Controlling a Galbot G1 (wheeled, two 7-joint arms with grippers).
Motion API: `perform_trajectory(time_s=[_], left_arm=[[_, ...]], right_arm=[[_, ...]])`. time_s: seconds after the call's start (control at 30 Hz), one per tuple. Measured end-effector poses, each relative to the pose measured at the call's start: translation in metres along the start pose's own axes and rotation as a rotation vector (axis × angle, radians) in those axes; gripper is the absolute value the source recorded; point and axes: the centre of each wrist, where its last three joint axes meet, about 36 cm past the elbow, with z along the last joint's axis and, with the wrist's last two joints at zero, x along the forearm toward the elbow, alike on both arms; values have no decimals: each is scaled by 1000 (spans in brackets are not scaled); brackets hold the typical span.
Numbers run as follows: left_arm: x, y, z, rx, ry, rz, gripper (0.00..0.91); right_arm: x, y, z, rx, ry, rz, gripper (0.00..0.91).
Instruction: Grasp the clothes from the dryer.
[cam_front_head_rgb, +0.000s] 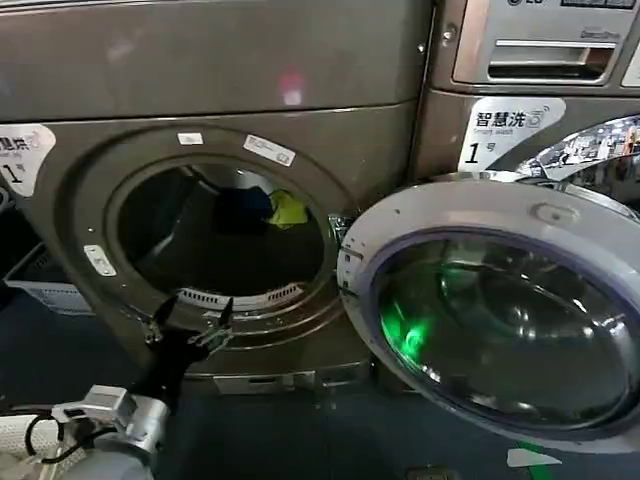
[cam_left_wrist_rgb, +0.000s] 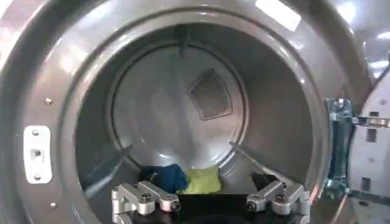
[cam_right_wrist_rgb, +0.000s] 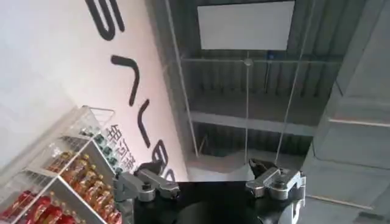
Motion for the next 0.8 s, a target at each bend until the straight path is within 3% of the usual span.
perform_trajectory(time_s=[0.8], left_arm=[[1, 0, -2, -4, -5, 2, 907]], right_arm=[[1, -1, 0, -1, 3, -8, 907]])
